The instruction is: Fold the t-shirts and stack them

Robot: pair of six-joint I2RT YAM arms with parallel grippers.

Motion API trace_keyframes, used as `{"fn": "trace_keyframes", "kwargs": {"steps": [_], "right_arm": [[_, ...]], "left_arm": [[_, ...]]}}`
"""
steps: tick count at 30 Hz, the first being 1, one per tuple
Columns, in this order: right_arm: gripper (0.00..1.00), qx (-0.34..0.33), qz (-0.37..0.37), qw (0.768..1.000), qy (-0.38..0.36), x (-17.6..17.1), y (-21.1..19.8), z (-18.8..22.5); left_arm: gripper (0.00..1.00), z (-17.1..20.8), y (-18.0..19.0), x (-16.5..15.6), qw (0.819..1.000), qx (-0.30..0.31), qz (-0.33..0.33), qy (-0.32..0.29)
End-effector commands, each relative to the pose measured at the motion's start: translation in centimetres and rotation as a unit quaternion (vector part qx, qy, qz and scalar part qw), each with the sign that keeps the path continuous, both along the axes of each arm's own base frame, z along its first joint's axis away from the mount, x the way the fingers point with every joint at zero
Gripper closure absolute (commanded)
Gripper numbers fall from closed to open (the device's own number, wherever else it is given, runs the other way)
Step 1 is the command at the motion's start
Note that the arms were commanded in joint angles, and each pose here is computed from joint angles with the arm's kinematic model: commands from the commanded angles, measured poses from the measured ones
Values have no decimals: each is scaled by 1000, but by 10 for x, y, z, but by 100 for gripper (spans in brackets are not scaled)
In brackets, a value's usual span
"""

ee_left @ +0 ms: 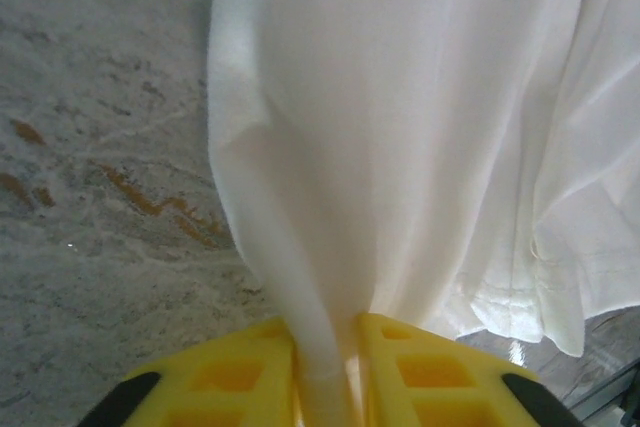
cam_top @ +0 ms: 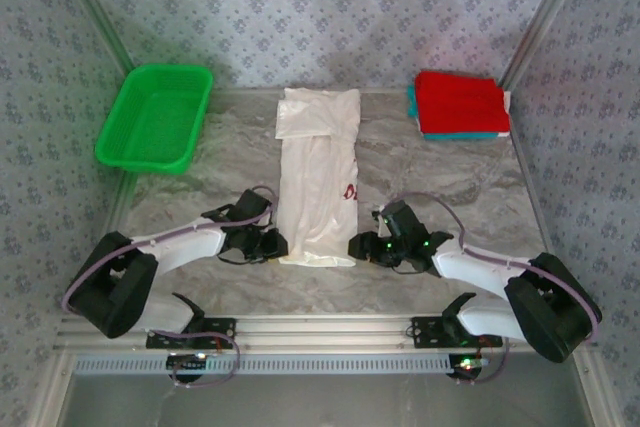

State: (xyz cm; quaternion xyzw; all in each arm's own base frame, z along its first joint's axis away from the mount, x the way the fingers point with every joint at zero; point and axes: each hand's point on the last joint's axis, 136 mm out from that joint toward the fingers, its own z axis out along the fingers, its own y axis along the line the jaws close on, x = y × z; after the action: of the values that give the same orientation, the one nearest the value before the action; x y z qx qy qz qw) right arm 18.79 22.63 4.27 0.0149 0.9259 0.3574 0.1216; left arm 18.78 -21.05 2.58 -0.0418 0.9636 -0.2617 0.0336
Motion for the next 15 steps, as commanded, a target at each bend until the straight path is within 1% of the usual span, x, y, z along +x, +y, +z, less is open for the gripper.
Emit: {"fn": "trace_keyframes", "kwargs": {"steps": [1,3,6,12,15], "right_arm": [[47,12,2,1000,22,-9,1,-4],[46,27,7,999,30,-12,4,-3],[45,44,15,998,41,-14,11,0],[45,42,11,998,38,-8,15,1],[45,36,5,998,47,-6,15,-5]], "left_arm": [[89,-5,0,0,1000,4,-1,-2],[92,-5,0,0,1000,3,-2,-4],[100,-3,-1,2,1000,1,0,-9],[100,2,-3,2,1000,-6,-1,-23],[100,2,-1,1,1000,-8,2,-24]]}}
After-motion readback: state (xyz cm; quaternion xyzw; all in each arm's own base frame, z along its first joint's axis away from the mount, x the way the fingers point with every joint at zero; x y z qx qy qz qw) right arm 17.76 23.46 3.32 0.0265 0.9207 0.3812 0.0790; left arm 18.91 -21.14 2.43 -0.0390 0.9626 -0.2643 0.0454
